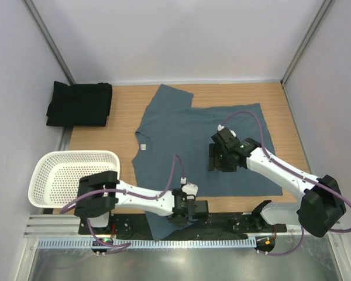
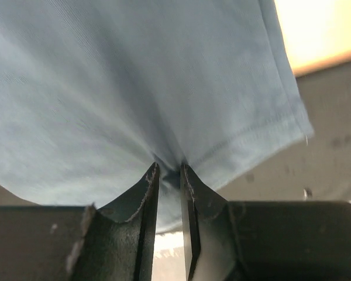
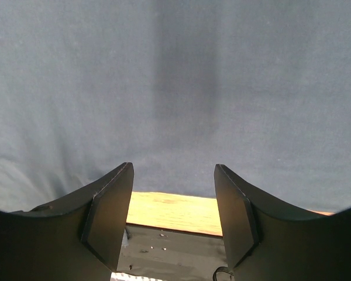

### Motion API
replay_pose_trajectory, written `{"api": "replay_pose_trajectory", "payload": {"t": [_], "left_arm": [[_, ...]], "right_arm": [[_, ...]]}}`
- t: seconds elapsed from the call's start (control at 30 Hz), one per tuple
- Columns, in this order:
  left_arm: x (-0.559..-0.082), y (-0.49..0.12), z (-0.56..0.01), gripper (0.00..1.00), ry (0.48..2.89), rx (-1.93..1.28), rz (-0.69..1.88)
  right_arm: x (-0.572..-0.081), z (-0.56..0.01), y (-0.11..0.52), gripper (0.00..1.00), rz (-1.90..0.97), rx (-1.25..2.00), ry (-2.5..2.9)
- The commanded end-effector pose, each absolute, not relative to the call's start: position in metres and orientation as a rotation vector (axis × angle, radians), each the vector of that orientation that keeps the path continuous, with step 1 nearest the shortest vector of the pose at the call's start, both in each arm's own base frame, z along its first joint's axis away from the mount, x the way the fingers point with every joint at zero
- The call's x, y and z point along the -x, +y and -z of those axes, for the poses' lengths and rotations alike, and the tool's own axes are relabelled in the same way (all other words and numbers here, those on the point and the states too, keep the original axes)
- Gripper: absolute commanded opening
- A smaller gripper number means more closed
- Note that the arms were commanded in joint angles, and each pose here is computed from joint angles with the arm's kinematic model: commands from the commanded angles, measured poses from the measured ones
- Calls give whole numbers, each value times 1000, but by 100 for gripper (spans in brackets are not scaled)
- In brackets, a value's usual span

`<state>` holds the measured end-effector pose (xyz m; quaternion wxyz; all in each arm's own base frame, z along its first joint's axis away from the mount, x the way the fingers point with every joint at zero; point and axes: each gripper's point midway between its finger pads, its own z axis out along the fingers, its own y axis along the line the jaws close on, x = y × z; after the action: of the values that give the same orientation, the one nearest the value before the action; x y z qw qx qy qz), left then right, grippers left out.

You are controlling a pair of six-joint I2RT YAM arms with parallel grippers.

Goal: Fold and stack the t-shirts
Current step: Flatten the tshirt out

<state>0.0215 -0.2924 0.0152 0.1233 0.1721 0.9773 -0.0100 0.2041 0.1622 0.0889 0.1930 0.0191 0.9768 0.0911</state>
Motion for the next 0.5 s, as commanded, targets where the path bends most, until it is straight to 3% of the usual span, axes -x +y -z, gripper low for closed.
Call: {"api": "replay_pose_trajectory", "payload": {"t": [0.0, 0.47], "left_arm": [[16, -296, -11, 22, 2926, -494, 46], [13, -260, -54, 24, 2890, -509, -36]], "right_arm": [[-209, -91, 162, 64, -264, -37, 2701], [-221, -92, 157, 67, -177, -71, 2684]]}}
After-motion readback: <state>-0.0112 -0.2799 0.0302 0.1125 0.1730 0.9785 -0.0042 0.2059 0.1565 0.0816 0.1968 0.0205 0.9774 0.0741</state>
